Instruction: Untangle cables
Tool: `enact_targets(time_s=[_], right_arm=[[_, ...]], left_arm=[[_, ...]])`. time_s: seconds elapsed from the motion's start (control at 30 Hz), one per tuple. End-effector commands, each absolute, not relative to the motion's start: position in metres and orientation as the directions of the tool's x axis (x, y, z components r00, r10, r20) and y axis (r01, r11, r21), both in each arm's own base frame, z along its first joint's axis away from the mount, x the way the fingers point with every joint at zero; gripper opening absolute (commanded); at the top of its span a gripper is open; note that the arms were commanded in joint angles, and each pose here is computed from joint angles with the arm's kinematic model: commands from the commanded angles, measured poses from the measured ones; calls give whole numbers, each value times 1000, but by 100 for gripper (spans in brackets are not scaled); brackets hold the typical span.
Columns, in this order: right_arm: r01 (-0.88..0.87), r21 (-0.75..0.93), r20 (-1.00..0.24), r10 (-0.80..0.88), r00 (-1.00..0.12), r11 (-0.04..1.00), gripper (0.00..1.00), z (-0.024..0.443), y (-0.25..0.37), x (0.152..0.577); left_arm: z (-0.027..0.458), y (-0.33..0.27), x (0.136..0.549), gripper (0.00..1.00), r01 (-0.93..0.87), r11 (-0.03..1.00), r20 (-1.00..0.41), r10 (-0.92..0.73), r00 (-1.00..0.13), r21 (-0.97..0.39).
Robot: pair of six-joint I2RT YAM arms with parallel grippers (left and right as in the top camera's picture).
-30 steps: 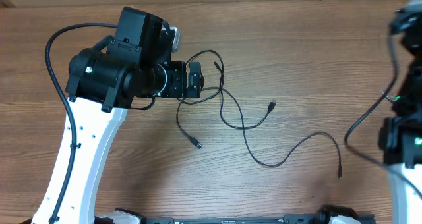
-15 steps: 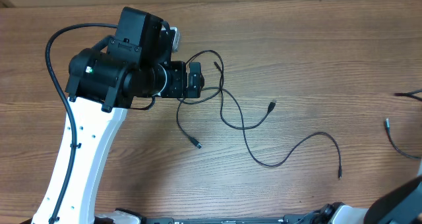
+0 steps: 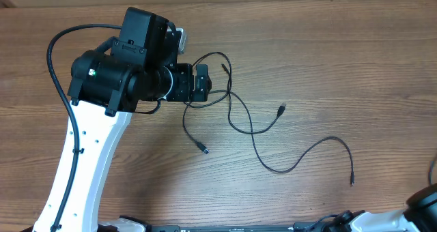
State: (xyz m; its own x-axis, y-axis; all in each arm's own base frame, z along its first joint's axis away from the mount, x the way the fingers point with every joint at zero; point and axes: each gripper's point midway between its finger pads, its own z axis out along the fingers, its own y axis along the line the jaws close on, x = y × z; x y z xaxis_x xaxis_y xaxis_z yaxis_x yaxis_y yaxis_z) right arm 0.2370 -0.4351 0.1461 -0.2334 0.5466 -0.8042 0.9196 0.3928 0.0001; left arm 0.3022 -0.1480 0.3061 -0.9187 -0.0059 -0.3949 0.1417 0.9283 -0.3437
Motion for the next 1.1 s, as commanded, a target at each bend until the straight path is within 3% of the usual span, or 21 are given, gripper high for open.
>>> enact_targets(time_s=[0.0, 0.03, 0.13, 0.4, 0.6, 0.73, 0.87, 0.97, 1.07], right_arm=[[879, 244, -724, 680, -116, 409, 95, 128, -415, 262], [871, 254, -715, 688, -124, 421, 100, 126, -411, 266], [862, 294, -710, 698, -92, 412, 100, 137, -404, 271], [812, 544, -621, 752, 222, 209, 100, 206, -380, 262], [767, 596, -627, 735, 259, 237, 100, 245, -361, 257], [854, 508, -560, 796, 231, 110, 100, 208, -347, 232], [960, 268, -518, 829, 211, -77, 100, 158, -336, 181], [979, 166, -459, 869, 184, -119, 100, 131, -322, 164], [964, 136, -369, 891, 263, -229, 100, 111, -303, 153]], left_arm=[[305, -146, 304, 100, 149, 931, -400, 3, -916, -333], [305, -146, 304, 100, 149, 931, -400, 3, -916, -333], [305, -146, 304, 100, 149, 931, -400, 3, -916, -333], [305, -146, 304, 100, 149, 931, -400, 3, -916, -333], [305, -146, 304, 100, 149, 931, -400, 3, -916, -333], [306, -146, 304, 100, 149, 931, -401, 3, -916, -333], [305, -146, 304, 100, 149, 931, -400, 3, -916, -333], [306, -146, 304, 100, 149, 931, -401, 3, -916, -333], [305, -146, 304, 100, 149, 931, -400, 3, -916, -333]])
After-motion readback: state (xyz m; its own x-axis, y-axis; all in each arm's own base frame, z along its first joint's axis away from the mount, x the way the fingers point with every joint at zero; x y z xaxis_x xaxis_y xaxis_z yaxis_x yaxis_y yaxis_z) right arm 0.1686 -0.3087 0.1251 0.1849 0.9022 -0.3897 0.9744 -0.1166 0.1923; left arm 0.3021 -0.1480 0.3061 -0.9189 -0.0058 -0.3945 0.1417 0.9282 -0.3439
